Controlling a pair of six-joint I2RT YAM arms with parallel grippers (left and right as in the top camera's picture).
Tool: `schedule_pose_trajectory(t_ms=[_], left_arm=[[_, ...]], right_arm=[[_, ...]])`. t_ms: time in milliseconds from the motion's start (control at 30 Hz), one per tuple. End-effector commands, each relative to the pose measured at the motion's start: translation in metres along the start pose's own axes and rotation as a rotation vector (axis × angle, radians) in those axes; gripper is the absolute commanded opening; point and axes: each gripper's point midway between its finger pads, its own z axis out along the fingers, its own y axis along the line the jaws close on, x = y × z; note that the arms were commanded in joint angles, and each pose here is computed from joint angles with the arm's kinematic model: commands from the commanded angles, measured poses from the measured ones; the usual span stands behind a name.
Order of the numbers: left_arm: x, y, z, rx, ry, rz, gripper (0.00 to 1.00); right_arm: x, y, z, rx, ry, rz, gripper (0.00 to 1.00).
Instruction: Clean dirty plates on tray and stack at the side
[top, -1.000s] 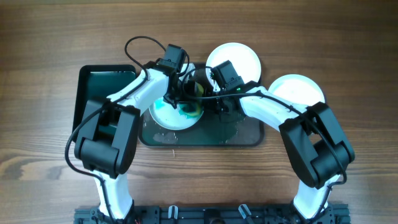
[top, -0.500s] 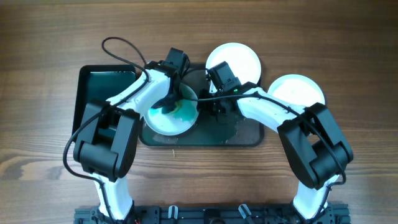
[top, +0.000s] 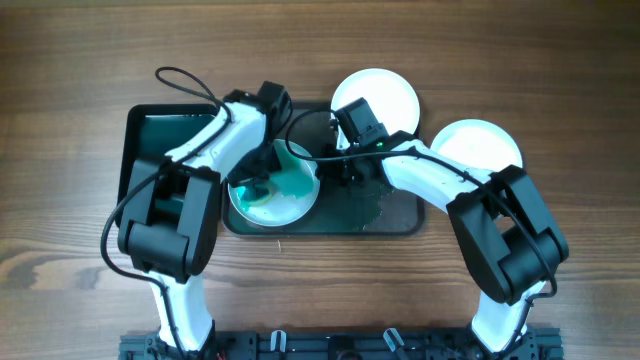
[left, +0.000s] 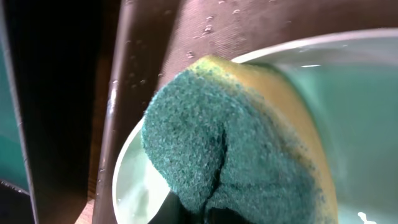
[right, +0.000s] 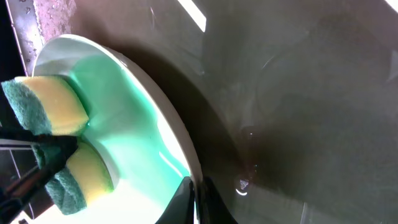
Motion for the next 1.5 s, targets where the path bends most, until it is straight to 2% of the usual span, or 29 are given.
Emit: schedule_pose_trajectory(t_ms=[0,100,233,333,433,500,600,1167,1267,1467], left_arm=[[-0.014,-0.034,-0.037,0.232,0.061,0.11,0.04],[-0.027,-0.039,-0.064,0.309,0.044,0.121,0.04],[-0.05,-0.03,-0.086,0.338,-0.005,0.096,0.04],[-0.066,-0.016,-0.09,0.351,-0.025,0.047,0.04],[-0.079,0.001,-0.086,0.355,-0.03,-0.004,0.04],[-0.083,0.008,-0.084,0.357,-0.032,-0.025,0.04],[-0.087,0.013,-0.083,0.359,-0.034,-0.04,0.04],[-0.088,0.01,-0.084,0.363,-0.042,-0.036,0.04],[-0.088,0.01,-0.084,0.363,-0.042,-0.036,0.04],[-0.088,0.01,-0.084,0.363,-0.042,-0.036,0.04]], right_arm=[[-0.01,-0.018,0.0,0.063,-0.034,0.027,0.04],[-0.009,-0.018,0.0,0.063,-0.033,0.028,0.04],[-0.009,-0.018,0.0,0.063,-0.033,0.027,0.05],[-0.009,-0.018,0.001,0.064,-0.033,0.028,0.17],[-0.01,-0.018,0.001,0.061,-0.035,0.027,0.2],[-0.01,-0.018,0.001,0.061,-0.035,0.028,0.2],[-0.008,-0.016,0.002,0.059,-0.034,0.024,0.12],[0.004,-0.01,0.008,0.063,-0.01,0.079,0.04],[-0.006,-0.007,-0.013,0.096,-0.076,0.064,0.04],[-0.04,-0.019,-0.108,0.364,-0.386,-0.102,0.04]])
